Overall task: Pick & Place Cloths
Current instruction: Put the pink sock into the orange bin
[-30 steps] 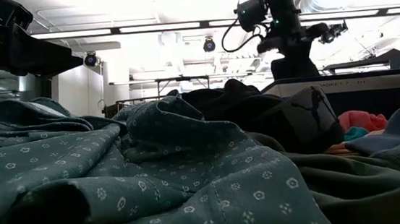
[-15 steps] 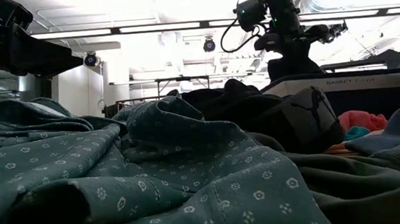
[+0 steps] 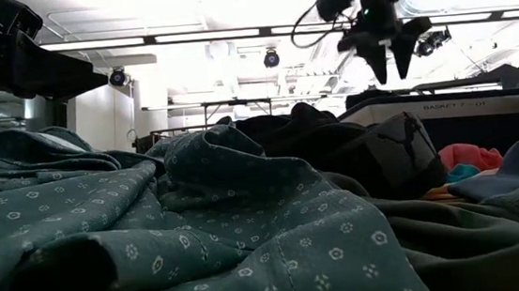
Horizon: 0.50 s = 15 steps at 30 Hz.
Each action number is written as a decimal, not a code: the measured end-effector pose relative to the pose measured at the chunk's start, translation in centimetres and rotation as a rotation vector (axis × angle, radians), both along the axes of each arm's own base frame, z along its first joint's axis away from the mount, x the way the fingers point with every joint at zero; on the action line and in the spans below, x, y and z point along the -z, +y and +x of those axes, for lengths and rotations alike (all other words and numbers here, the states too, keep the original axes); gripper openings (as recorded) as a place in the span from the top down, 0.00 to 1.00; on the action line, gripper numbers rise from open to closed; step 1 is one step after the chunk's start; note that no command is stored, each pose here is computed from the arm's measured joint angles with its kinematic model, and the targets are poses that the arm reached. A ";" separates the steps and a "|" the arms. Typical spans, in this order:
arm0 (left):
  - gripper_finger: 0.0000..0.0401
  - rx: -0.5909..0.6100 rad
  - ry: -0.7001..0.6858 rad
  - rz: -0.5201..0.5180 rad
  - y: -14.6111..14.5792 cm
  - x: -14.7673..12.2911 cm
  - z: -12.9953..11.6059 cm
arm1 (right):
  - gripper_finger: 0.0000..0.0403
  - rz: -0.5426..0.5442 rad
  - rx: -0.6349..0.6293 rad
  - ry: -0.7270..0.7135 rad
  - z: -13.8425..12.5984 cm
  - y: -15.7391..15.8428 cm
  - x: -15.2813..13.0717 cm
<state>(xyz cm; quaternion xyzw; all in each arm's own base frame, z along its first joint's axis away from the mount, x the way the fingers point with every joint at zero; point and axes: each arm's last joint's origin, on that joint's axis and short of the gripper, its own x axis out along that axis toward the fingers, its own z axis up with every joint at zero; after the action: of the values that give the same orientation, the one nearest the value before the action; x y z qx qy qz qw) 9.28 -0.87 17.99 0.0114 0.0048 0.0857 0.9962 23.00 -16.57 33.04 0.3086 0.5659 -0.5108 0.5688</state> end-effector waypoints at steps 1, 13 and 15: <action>0.37 0.000 0.000 0.000 0.0 0.0 0.0 | 0.38 -0.008 0.001 -0.017 -0.3 0.3 -0.5; 0.37 0.000 0.000 0.000 0.0 0.0 0.0 | 0.35 -0.111 -0.192 -0.288 -0.5 8.1 -5.0; 0.37 0.000 0.000 0.000 0.0 0.0 0.0 | 0.35 -0.147 -0.259 -0.329 0.4 10.1 -5.2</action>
<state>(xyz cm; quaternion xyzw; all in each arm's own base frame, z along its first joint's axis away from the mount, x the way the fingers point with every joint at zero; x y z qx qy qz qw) 9.28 -0.87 17.99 0.0114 0.0049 0.0857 0.9962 23.37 -6.46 38.29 0.2699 0.4617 -0.4162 0.7354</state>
